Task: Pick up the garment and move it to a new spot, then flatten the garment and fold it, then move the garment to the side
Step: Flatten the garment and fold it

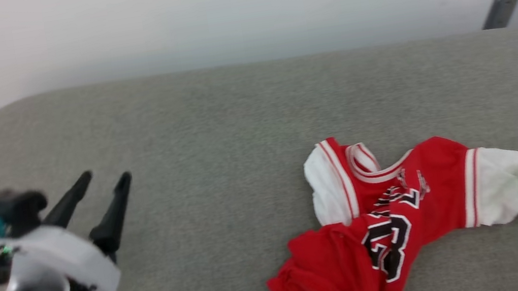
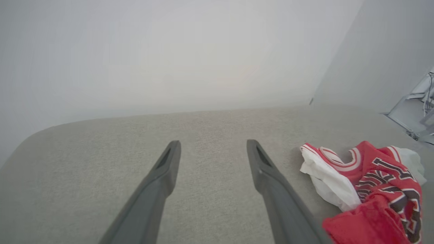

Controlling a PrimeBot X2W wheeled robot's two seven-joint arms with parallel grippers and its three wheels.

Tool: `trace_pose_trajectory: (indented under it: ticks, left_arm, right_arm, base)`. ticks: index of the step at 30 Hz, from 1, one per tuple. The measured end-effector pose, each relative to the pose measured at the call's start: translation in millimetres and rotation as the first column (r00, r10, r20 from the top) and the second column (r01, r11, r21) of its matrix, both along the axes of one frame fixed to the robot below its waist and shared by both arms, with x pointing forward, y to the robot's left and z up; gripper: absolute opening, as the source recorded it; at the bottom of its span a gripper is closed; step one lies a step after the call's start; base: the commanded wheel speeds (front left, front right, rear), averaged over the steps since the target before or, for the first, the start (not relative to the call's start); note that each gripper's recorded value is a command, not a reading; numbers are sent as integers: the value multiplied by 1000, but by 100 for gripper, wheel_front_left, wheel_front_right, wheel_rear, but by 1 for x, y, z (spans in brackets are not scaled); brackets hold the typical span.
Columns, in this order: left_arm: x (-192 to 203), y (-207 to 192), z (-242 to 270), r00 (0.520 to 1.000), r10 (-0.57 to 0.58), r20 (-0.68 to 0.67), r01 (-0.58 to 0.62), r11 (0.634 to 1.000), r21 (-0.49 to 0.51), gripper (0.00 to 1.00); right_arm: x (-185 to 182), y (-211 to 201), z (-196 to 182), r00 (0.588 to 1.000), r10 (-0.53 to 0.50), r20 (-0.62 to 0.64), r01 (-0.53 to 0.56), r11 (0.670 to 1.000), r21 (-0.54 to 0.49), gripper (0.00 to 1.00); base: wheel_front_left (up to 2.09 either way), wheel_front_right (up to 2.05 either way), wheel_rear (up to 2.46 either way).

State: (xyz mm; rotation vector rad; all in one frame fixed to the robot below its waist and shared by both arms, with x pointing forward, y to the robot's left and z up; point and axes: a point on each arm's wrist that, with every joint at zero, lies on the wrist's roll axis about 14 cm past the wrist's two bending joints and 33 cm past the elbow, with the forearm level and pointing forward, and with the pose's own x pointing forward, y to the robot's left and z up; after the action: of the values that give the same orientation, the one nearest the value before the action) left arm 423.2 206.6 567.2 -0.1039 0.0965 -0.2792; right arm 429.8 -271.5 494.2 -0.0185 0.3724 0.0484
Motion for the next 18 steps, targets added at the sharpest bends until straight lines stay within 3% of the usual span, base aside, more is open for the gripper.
trace_pose_trajectory:
  ticks: [3, 10, 18]
  left_arm:
    - [8, -29, 7, 996, -90, -27, 91, 996, 7, 100]
    - [23, -98, 12, 952, -285, -113, 286, 958, -3, 100]
    - [30, -169, -11, 839, -455, -298, 465, 884, -40, 100]
  right_arm:
    - [-5, 2, 19, 990, -19, 137, 19, 1000, 0, 100]
    - [-27, 9, 39, 947, -57, 317, 64, 998, -15, 100]
    - [-46, 8, 52, 893, -125, 433, 134, 991, 8, 100]
  base:
    - [0, 0, 0]
    - [0, 0, 0]
    - [0, 0, 0]
